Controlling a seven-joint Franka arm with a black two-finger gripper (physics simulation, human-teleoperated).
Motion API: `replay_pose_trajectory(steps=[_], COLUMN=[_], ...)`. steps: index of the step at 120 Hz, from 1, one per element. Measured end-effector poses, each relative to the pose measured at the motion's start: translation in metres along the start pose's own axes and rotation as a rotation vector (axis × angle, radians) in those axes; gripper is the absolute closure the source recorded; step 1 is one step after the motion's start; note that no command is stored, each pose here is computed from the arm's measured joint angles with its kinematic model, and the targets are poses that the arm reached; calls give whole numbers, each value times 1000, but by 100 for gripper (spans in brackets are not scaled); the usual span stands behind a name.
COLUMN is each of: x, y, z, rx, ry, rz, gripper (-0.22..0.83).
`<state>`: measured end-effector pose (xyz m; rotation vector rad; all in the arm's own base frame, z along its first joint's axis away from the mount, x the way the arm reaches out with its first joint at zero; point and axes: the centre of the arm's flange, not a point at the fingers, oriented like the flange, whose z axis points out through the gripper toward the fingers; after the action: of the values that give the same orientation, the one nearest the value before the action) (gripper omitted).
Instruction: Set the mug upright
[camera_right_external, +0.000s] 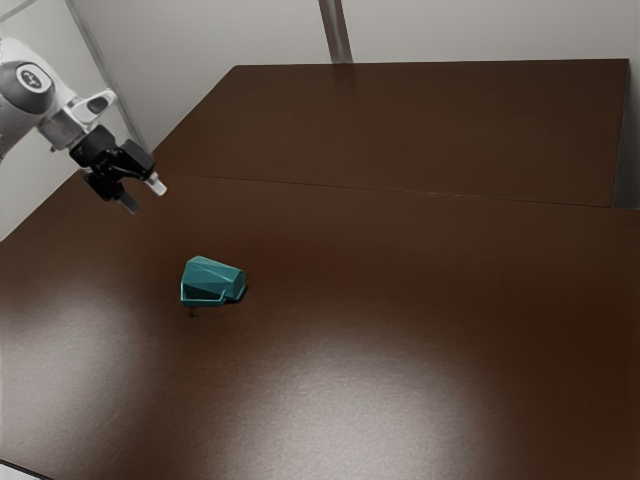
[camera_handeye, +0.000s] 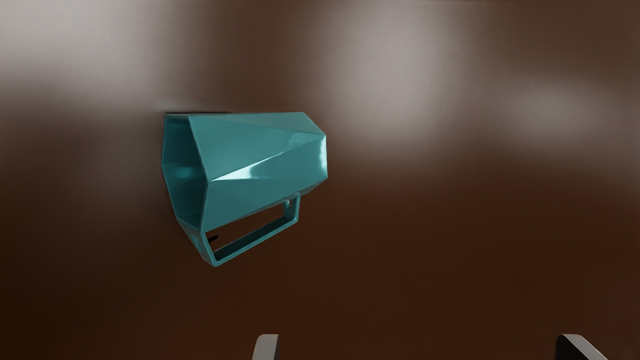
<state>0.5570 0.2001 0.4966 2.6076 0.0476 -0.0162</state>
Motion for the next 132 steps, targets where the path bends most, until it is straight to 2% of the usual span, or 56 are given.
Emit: replay_pose_trajectory(steps=[21,39,69,104,109,122,132], x=[11,14,28,25,25,22,21], y=[-50,-88,-113,-123,-123,-126,-128], z=[47,76,128,164,165,163,161], rx=[-64,-124,-213,-331,-344,-365,-374], ry=[-51,-56,-45,-10,-4,11,18], rz=[-22,-48,-52,-54,-46,-30,-16], gripper=[0,0,0,0,6,36,53])
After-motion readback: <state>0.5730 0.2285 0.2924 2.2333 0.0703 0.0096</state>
